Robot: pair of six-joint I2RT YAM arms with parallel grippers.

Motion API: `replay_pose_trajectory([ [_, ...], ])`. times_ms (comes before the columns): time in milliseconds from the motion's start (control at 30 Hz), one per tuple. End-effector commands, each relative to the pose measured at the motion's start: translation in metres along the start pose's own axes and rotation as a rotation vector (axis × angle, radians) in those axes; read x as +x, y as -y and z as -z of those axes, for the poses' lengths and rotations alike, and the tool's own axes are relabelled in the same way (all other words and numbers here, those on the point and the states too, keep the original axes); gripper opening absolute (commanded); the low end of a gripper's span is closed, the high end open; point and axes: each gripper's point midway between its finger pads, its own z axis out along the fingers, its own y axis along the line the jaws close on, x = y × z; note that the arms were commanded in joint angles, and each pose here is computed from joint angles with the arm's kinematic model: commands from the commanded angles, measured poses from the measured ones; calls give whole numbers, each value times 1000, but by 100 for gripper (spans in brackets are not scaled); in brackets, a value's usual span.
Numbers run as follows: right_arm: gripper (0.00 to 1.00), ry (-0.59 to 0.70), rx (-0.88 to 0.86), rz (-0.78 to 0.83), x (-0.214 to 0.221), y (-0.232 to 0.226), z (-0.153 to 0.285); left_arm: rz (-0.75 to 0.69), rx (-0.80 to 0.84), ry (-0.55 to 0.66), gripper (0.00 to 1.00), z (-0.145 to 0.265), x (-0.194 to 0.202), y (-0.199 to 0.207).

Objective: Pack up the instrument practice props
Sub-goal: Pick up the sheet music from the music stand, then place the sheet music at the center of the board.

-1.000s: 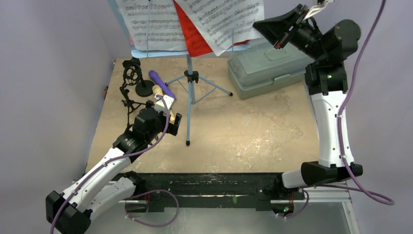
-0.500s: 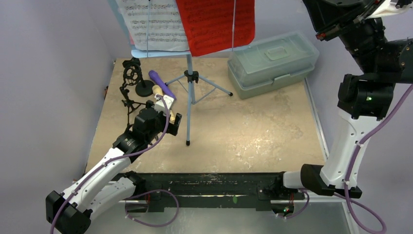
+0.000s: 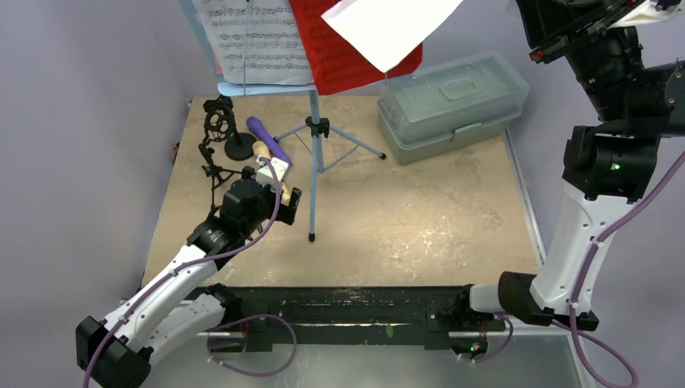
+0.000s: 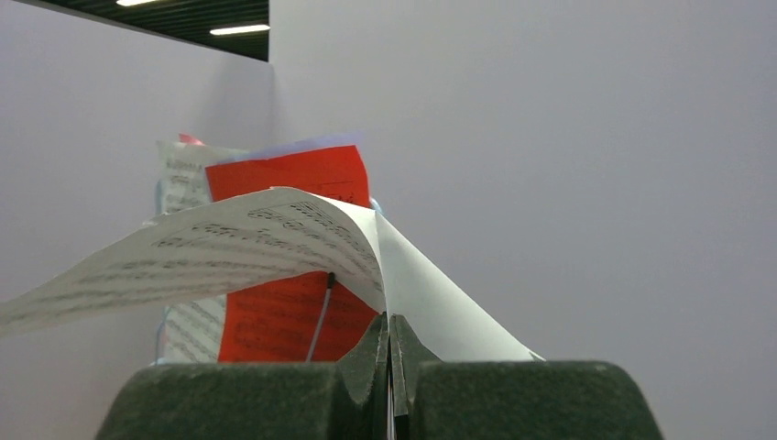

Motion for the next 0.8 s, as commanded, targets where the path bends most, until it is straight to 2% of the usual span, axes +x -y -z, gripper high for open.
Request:
replay_pose_trajectory([
  [0,0,45,98,117,-25,5,11,0,5,43,99,1,-11,-1],
  [233,0,25,232,209,-28,22,26,0,6,45,99,2,-12,-1],
  [467,0,-40,374,272,-9,48,44,1,5,48,99,3,-13,-1],
  [567,0,-97,447,320,10,65,57,2,6,52,99,3,-13,-1],
  [767,0,-349,595,450,91,113,97,5,10,59,99,5,-15,-1],
])
